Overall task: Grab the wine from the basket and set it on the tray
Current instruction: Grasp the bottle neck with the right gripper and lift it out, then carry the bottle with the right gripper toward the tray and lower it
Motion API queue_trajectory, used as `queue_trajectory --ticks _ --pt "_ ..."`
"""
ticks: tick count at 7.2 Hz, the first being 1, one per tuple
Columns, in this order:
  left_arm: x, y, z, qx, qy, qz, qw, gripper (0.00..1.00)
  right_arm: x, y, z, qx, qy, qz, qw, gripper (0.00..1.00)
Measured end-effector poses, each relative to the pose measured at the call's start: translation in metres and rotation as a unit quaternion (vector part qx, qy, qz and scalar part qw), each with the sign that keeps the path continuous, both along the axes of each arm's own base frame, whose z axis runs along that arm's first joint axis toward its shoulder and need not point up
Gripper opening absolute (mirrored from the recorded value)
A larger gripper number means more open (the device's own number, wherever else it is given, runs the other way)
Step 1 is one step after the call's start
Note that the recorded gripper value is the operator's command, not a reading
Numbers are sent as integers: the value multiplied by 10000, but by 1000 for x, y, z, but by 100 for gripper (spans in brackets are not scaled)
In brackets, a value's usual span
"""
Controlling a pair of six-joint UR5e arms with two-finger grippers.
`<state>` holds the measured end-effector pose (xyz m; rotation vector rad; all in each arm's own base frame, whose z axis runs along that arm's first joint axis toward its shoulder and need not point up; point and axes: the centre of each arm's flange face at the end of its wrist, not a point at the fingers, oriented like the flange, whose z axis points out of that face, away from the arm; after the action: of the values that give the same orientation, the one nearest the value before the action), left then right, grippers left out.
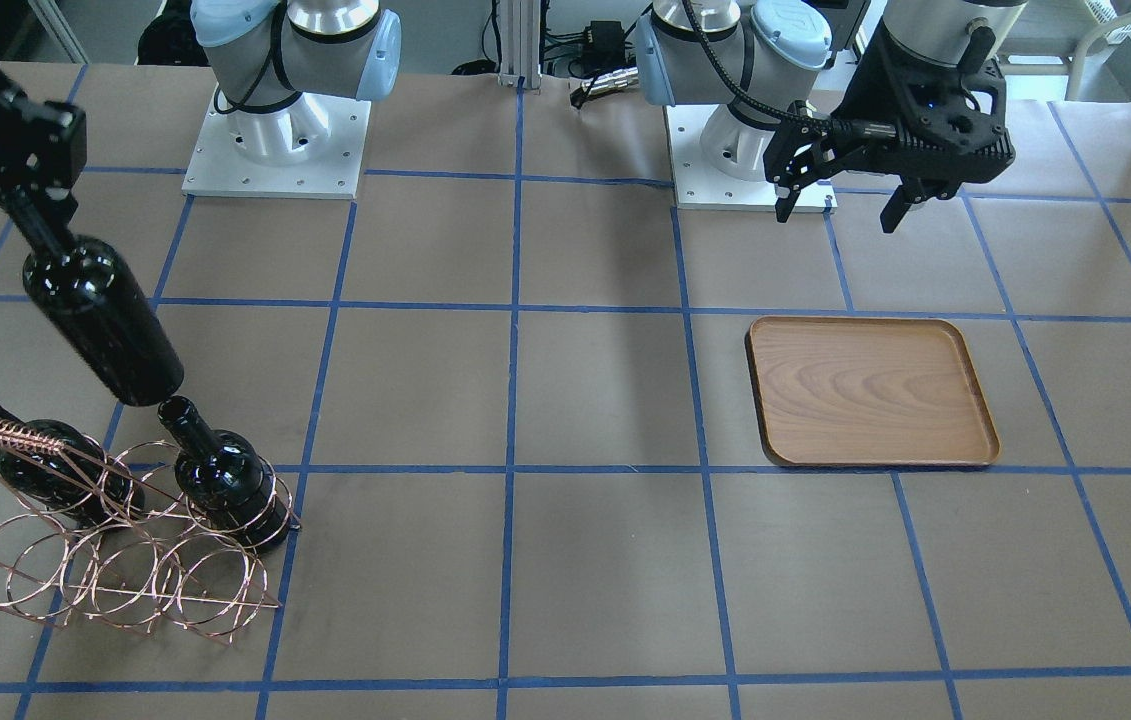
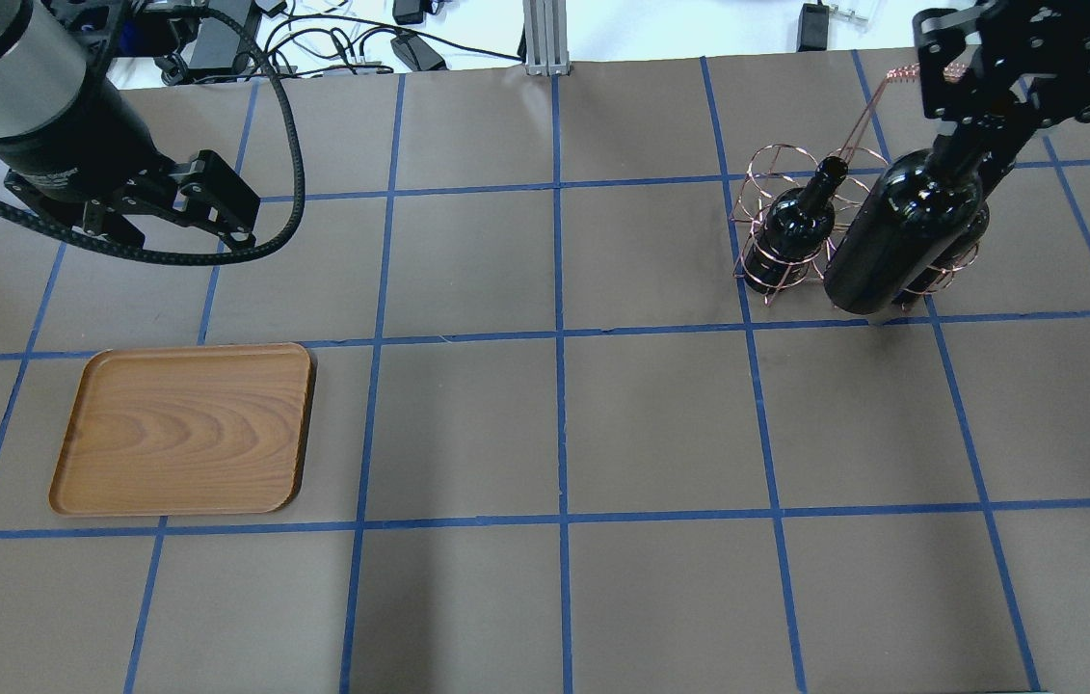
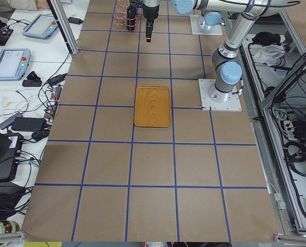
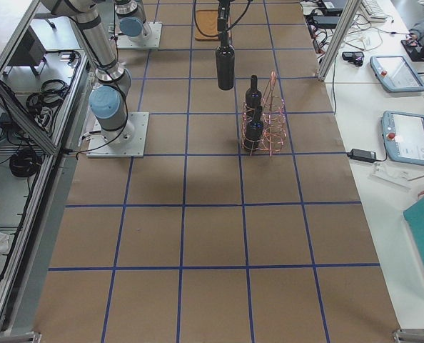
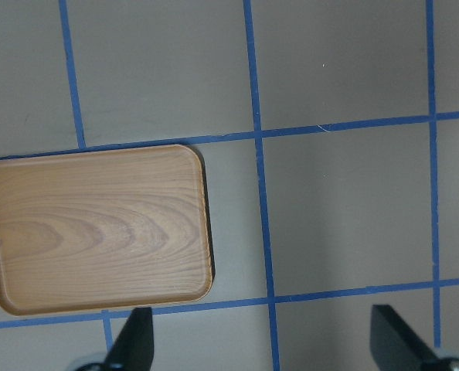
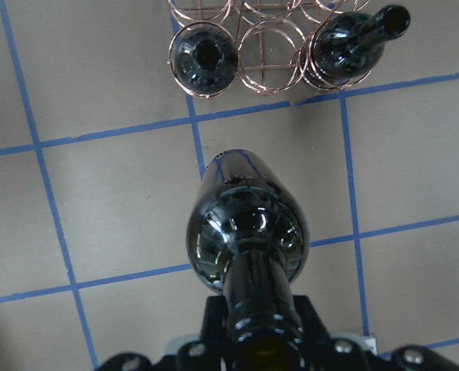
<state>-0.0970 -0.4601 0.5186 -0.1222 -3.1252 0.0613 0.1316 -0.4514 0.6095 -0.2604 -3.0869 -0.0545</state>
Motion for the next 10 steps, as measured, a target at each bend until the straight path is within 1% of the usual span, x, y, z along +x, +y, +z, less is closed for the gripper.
queue_trajectory --ticks 1,2,4,6,7,8,9,10 --pt "0 0 0 -2 1 3 10000 100 45 11 -10 77 -109 -93 9999 8" --pt "1 0 0 -6 4 1 10000 100 92 14 -31 125 -201 -135 9996 8" --pt "4 -1 1 -29 4 12 10000 100 186 4 -94 101 -364 -200 9991 8" --pt "19 -4 1 -44 0 165 9999 100 250 -9 -152 54 -421 -480 9979 7" --pt "26 -6 1 -41 -4 239 9997 100 279 -10 -179 66 -401 -535 9977 8" --pt "30 -6 1 -34 -5 287 9996 100 298 -9 -198 78 -380 -594 9975 11" --pt "33 -7 0 -28 -5 309 9995 100 307 -8 -207 87 -370 -664 9971 17" --pt "33 -7 0 -26 -5 316 9995 100 311 -7 -215 122 -348 -771 9963 49"
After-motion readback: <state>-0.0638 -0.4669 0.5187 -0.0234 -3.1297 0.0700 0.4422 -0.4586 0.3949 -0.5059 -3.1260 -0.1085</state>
